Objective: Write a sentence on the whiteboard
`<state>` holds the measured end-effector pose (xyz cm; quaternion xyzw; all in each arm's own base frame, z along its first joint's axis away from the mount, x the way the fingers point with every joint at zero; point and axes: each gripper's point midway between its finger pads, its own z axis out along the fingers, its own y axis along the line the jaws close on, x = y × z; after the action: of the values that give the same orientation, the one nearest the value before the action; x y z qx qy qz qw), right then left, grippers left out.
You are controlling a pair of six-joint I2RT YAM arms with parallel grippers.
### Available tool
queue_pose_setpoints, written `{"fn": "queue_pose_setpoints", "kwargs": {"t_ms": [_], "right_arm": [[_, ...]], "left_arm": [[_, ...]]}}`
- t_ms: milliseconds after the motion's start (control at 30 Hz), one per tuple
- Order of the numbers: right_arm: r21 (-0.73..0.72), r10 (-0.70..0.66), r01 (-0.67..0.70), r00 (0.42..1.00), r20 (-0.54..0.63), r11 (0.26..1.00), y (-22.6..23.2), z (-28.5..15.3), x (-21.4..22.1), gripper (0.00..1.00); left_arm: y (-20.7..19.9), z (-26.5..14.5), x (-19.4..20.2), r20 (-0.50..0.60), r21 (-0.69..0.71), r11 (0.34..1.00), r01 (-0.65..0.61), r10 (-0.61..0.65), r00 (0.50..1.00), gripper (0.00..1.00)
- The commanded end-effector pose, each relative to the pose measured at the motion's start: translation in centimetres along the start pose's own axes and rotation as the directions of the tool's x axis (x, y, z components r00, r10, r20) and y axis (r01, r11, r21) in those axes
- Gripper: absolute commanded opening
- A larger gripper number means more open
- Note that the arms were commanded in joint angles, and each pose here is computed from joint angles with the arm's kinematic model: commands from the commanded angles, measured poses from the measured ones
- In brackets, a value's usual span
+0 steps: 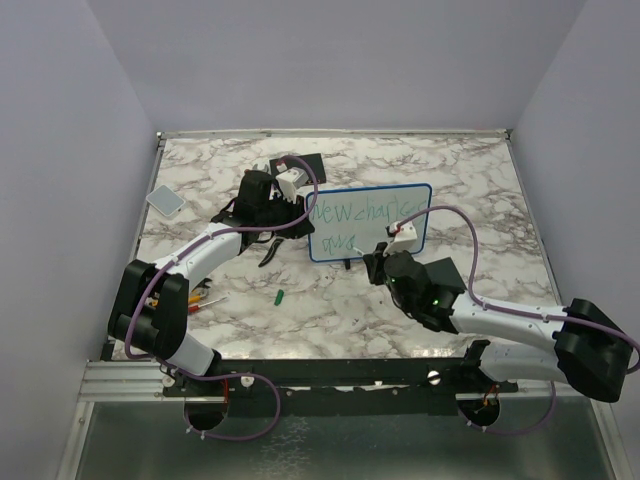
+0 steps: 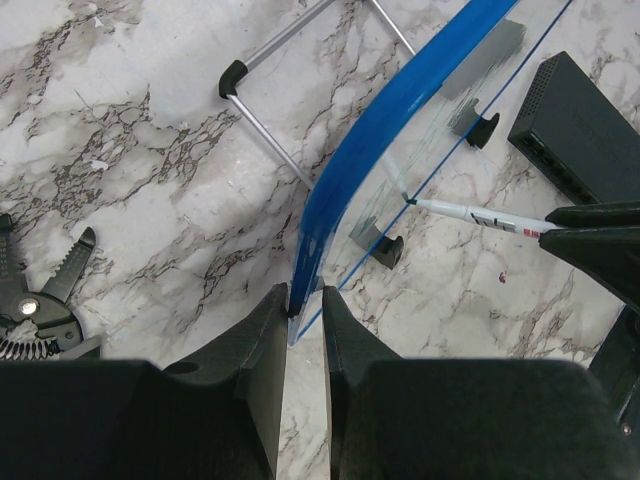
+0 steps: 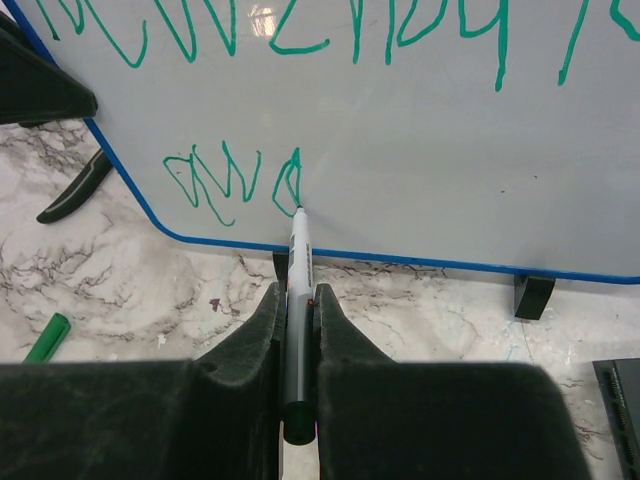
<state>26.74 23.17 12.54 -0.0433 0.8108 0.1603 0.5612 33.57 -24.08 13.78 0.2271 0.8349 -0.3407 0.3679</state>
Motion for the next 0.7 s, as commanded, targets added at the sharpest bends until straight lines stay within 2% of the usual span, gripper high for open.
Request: {"fn": "queue_pose_setpoints", "kwargs": {"t_ms": [0, 267, 467, 667], "right_arm": [[0.111, -0.014, 0.017, 0.999, -0.029, 0.994, -2.4, 0.0, 1.5, 0.00], [0.112, 0.000, -0.001, 1.000, 0.012, 0.994, -2.7, -0.8, 0.1, 0.01], [0.027, -0.002, 0.000, 0.997, 0.075, 1.000, -1.5, -1.7, -2.3, 0.01], [0.026, -0.020, 0.018, 0.993, 0.114, 0.999, -1.1, -1.5, -3.8, 0.01]], "left_arm": [[-0.9, -0.7, -1.6, 0.042, 0.008, 1.000, -0.023, 0.022, 0.999, 0.20], [-0.9, -0.8, -1.7, 0.044, 0.005, 1.000, -0.025, 0.025, 0.999, 0.20], [-0.9, -0.7, -1.6, 0.042, 0.004, 1.000, -0.023, 0.023, 0.999, 0.20], [-0.8, -0.7, -1.6, 0.041, 0.004, 1.000, -0.023, 0.023, 0.999, 0.20]]}}
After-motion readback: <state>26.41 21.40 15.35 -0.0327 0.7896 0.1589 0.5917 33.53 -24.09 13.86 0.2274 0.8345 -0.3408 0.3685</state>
